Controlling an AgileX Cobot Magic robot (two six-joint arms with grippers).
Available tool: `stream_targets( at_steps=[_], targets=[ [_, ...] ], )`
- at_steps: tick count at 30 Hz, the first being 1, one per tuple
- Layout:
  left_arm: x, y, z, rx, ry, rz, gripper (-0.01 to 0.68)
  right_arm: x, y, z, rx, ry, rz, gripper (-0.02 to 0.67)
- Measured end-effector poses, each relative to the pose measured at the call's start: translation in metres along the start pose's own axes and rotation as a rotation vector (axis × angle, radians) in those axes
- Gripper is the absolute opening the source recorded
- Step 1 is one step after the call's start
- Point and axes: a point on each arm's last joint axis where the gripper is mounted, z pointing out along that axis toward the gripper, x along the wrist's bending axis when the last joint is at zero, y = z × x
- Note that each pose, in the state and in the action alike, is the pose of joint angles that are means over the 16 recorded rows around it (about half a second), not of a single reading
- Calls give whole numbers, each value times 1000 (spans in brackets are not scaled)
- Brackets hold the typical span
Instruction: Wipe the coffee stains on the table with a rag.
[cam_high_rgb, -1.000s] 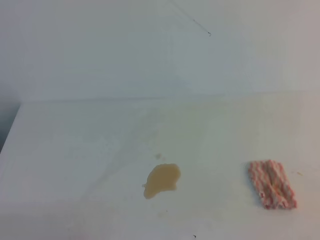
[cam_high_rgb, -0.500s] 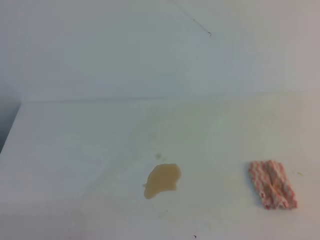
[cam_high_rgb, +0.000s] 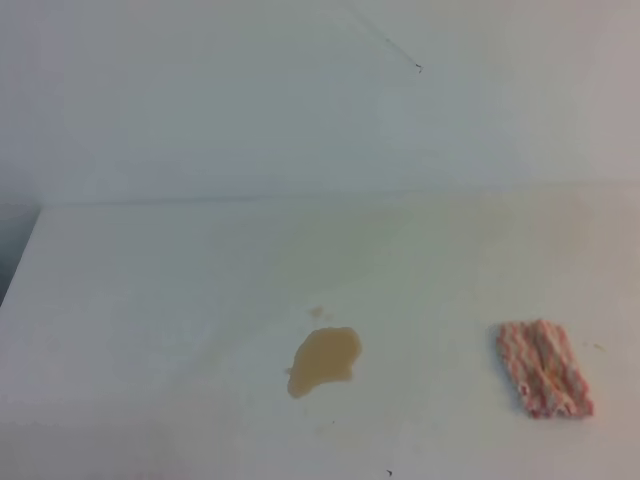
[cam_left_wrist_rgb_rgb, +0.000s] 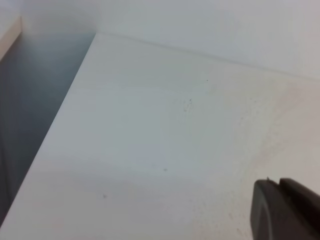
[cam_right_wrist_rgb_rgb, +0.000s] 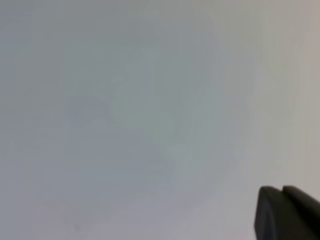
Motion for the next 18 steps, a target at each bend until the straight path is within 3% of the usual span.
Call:
stream_targets(
  at_steps=[4, 10, 18],
  targets=[
    [1, -2, 1, 5, 2, 0, -1, 1, -3, 35, 270, -26, -18, -4],
    [0, 0, 0, 0, 0, 0, -1, 12, -26, 78, 672, -27, -123, -4],
    [-1, 2, 0, -7, -2, 0, -1, 35, -63, 112, 1007, 76, -239, -4]
  ],
)
